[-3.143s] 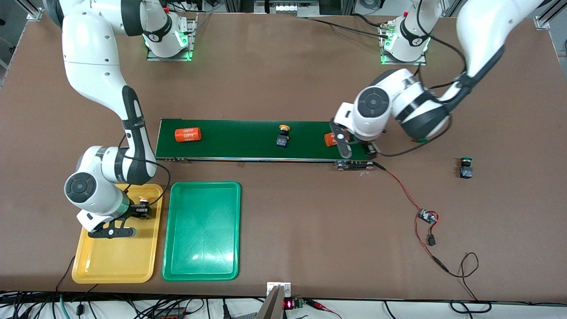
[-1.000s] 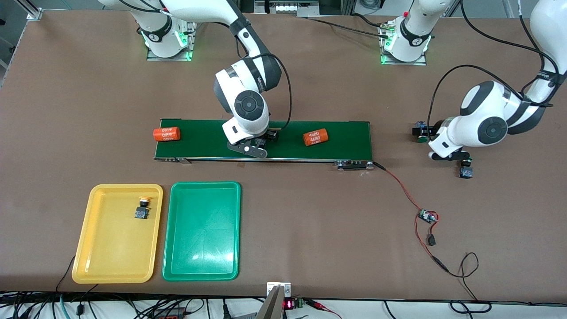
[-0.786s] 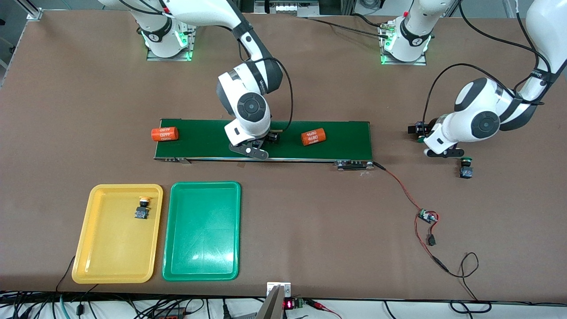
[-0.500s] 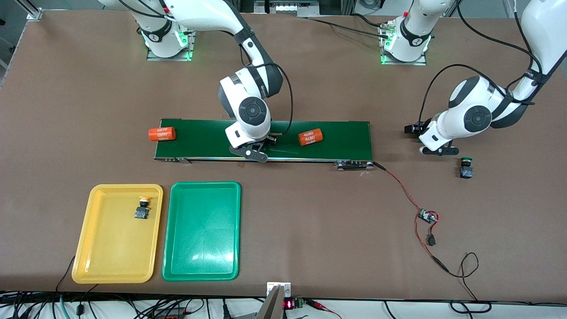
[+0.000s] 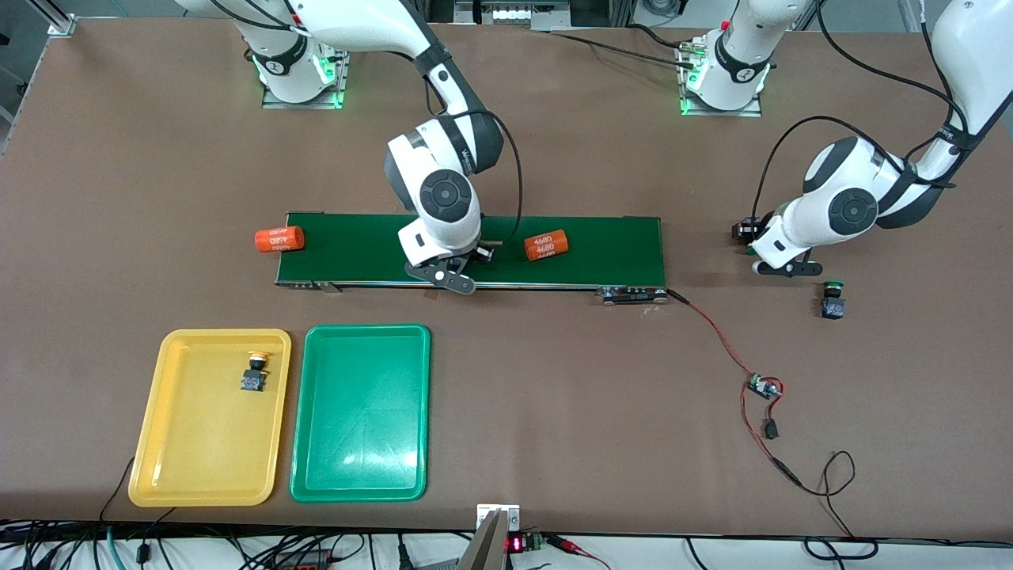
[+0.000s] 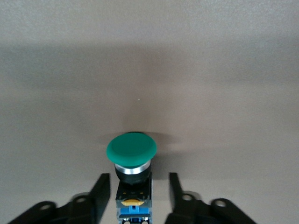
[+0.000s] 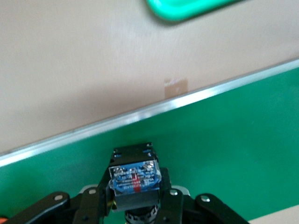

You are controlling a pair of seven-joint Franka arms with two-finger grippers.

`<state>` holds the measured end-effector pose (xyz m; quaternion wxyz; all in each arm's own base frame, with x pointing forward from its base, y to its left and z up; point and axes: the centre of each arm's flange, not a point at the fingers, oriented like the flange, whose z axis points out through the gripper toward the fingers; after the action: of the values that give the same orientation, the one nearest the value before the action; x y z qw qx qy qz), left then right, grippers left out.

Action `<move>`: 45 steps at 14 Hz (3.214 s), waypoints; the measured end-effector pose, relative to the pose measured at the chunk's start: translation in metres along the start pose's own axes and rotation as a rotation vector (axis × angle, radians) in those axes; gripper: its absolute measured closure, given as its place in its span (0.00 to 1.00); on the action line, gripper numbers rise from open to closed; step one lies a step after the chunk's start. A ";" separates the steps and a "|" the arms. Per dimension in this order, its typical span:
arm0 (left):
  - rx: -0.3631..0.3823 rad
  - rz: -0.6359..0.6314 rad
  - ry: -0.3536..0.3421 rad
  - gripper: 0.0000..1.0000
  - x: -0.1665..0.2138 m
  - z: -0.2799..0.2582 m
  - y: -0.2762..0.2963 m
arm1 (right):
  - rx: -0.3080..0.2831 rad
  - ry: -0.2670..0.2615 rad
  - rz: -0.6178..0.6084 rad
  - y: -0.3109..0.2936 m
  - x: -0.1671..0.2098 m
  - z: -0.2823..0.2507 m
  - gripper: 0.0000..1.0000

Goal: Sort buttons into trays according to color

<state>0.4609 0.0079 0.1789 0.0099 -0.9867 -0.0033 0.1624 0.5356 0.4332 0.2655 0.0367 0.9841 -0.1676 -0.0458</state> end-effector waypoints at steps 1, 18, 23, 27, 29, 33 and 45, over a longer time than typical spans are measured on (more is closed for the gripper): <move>-0.001 -0.001 -0.003 0.56 0.000 0.001 0.000 | -0.003 0.027 0.015 0.010 0.018 -0.010 0.59; 0.046 0.193 0.078 0.67 0.021 -0.144 0.230 | -0.161 0.185 -0.385 0.340 0.327 0.035 0.59; 0.068 0.176 0.035 0.67 0.022 -0.107 0.311 | -0.177 0.258 -0.440 0.350 0.342 0.067 0.59; 0.079 0.168 0.034 0.42 0.025 -0.102 0.319 | -0.121 0.263 -0.426 0.334 0.340 0.062 0.35; 0.071 0.151 0.045 0.23 0.032 -0.111 0.314 | -0.093 0.198 -0.413 0.331 0.335 0.047 0.15; 0.057 0.071 0.053 0.00 0.051 -0.179 0.278 | -0.024 0.140 -0.398 0.335 0.320 -0.037 0.00; 0.138 0.014 -0.109 0.00 0.118 -0.203 0.009 | 0.050 0.064 -0.378 0.278 0.259 -0.111 0.00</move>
<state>0.6377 -0.0040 0.3329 0.0763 -0.9734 0.0145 0.2157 0.7000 0.0913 0.3801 0.0082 0.9996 0.0202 -0.0162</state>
